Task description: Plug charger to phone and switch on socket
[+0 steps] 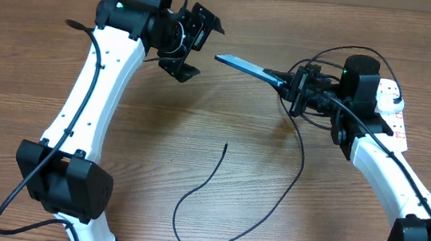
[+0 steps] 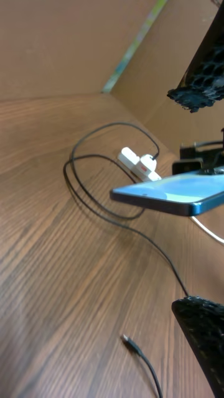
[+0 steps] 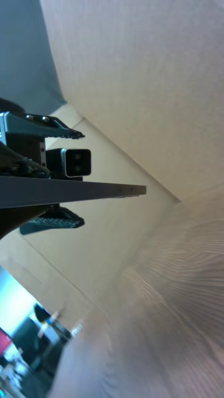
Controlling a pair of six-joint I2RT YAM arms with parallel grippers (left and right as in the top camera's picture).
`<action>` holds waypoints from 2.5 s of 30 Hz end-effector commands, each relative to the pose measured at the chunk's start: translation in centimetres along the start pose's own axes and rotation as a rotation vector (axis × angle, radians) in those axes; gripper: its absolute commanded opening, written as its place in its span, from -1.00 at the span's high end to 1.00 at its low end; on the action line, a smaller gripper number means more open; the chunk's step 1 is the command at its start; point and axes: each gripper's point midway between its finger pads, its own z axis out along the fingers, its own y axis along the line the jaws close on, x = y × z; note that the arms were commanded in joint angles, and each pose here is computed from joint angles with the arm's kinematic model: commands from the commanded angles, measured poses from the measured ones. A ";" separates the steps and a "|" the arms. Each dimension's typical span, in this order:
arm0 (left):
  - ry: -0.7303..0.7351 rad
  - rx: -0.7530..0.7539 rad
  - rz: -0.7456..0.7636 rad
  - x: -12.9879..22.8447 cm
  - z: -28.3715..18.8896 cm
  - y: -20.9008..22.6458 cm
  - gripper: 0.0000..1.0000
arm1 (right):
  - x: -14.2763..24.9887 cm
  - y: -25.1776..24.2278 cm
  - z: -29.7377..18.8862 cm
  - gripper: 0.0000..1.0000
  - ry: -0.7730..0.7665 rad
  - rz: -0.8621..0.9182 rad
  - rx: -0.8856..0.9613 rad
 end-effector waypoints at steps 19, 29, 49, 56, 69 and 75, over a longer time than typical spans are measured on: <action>-0.158 -0.007 0.002 1.4 1.4 -1.4 -0.99 | 2.9 2.0 1.1 0.92 0.072 0.056 -0.059; -0.160 0.012 -0.033 2.4 1.8 -2.0 -0.99 | 2.6 2.3 1.1 0.93 0.051 0.056 -0.075; -0.162 0.029 -0.022 2.3 1.9 -2.4 -0.99 | 3.0 4.5 0.8 0.93 0.044 -0.026 -0.170; -0.161 0.033 -0.014 2.5 2.0 -2.6 -0.99 | 3.5 4.1 1.1 0.93 0.059 -0.029 -0.156; -0.160 0.030 0.001 2.5 2.0 -2.5 -0.99 | 4.5 3.4 1.9 0.93 0.078 -0.034 -0.136; -0.161 0.030 0.002 2.5 2.0 -2.5 -0.83 | 4.5 3.4 1.9 0.93 0.078 -0.034 -0.136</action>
